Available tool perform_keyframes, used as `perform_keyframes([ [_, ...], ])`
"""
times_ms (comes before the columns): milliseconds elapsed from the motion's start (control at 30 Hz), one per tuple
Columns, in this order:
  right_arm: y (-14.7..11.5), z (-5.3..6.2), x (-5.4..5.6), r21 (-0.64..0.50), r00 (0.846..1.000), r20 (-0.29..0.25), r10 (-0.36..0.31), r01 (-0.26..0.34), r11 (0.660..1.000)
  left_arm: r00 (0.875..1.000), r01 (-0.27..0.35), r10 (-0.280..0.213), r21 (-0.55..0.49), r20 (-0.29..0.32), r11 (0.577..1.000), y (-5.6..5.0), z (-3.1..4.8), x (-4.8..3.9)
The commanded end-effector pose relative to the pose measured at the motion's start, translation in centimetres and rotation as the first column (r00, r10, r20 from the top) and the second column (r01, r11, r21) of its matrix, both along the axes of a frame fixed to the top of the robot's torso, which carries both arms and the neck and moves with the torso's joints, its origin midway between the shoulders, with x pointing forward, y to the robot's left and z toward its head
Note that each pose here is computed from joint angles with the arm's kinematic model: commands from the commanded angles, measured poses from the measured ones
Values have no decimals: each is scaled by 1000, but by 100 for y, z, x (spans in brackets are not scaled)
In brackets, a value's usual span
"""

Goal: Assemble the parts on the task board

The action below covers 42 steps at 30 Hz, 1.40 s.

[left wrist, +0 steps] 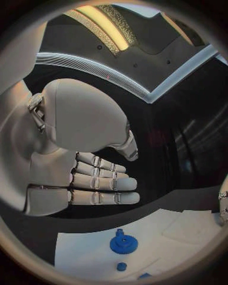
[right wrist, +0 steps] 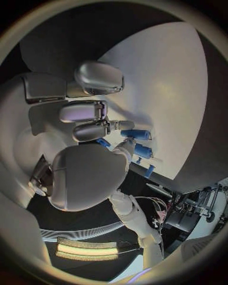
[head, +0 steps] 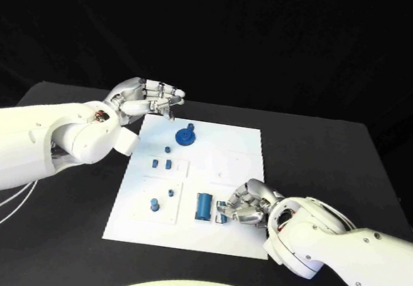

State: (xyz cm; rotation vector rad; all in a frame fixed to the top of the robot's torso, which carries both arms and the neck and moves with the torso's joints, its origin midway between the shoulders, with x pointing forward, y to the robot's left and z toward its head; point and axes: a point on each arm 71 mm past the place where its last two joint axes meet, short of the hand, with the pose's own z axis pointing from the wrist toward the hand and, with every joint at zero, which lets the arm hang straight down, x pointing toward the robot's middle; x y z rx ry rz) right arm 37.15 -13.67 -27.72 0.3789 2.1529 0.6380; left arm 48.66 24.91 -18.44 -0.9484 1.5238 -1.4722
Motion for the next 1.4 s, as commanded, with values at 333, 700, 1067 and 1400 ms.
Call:
perform_keyframes([
  [333, 45, -11, -14, 6, 1000, -7, 27, -27, 1000, 1000, 19, -19, -10, -2, 1000, -27, 0, -3],
  [700, 13, -28, 0, -20, 999, -8, 32, -32, 999, 1000, 19, -19, -9, -4, 1000, -26, -2, -2],
  [1067, -9, -13, -3, -24, 999, 9, 35, -35, 999, 1000, 19, -19, -8, -6, 1000, -21, -5, -2],
  [1400, -121, 8, -18, -27, 999, 36, 25, -24, 999, 1000, 17, -17, -8, -7, 1000, -13, -9, -4],
])
